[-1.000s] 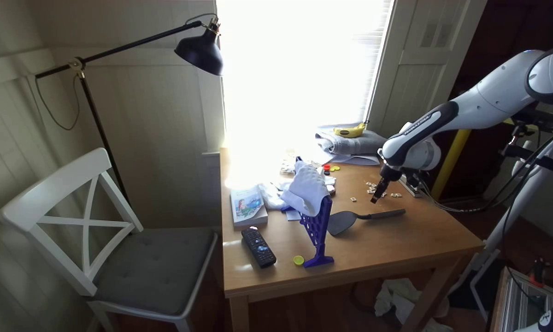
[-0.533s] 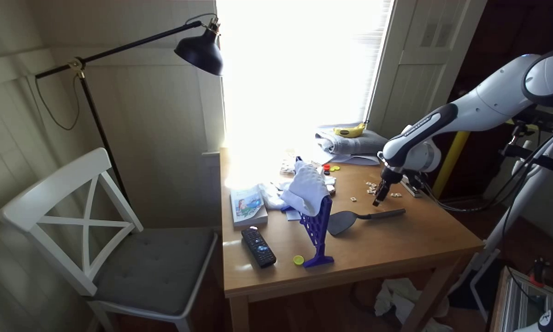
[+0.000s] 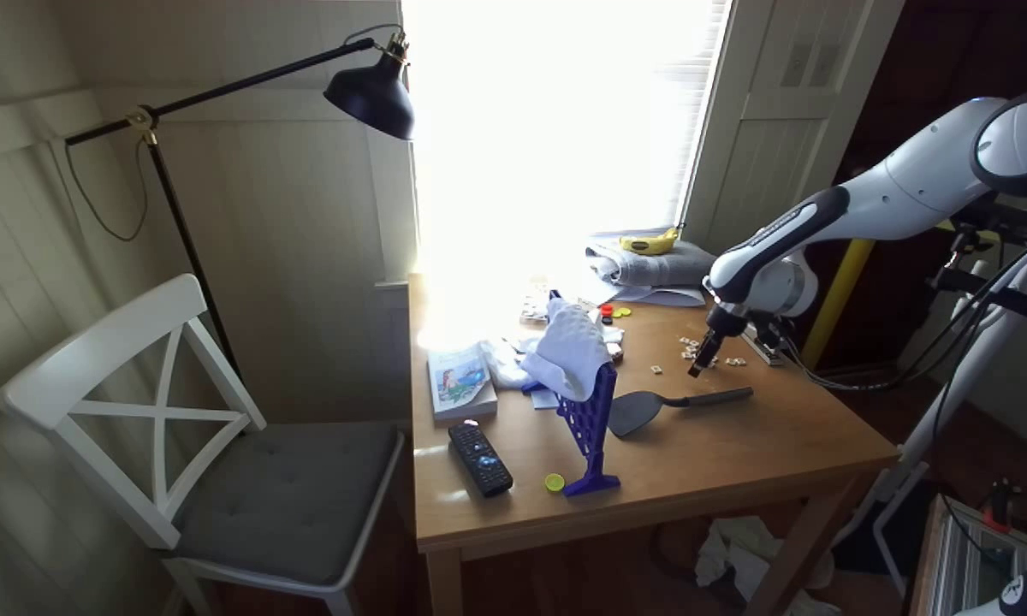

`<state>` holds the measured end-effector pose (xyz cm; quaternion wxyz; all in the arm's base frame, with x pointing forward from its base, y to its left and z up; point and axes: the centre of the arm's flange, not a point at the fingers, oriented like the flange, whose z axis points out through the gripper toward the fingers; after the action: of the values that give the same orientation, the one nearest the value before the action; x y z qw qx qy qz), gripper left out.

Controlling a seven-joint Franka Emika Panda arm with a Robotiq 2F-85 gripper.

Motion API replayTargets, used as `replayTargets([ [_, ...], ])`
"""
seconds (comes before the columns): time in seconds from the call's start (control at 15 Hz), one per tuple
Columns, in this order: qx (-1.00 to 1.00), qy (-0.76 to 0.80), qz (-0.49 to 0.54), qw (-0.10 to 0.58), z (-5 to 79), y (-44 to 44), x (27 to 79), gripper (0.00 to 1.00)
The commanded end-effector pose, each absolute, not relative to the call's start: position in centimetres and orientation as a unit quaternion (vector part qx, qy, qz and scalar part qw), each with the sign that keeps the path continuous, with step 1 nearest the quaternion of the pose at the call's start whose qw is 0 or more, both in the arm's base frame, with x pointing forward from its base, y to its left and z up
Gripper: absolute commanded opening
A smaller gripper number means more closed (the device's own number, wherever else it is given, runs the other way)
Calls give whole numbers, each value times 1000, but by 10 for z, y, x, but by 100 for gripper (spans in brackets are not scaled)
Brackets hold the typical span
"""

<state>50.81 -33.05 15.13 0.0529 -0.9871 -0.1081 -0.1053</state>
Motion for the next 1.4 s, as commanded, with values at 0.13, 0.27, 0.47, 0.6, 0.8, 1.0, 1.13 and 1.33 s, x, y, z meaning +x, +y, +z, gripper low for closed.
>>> replayTargets([
  [0.13, -993, -60, -93, 39, 149, -337, 507, 100],
  [0.27, -994, -47, -91, 36, 147, -341, 505, 100],
  [0.47, -994, -35, -94, 35, 151, -346, 503, 100],
  [0.6, -995, -23, -90, 30, 151, -347, 503, 100],
  [0.8, -996, -2, -79, 27, 147, -356, 502, 100],
  [1.0, -996, 5, -88, 26, 147, -364, 502, 100],
  [1.13, -995, 2, -95, 25, 151, -366, 505, 100],
  [1.33, -995, 2, -98, 16, 156, -369, 508, 100],
])
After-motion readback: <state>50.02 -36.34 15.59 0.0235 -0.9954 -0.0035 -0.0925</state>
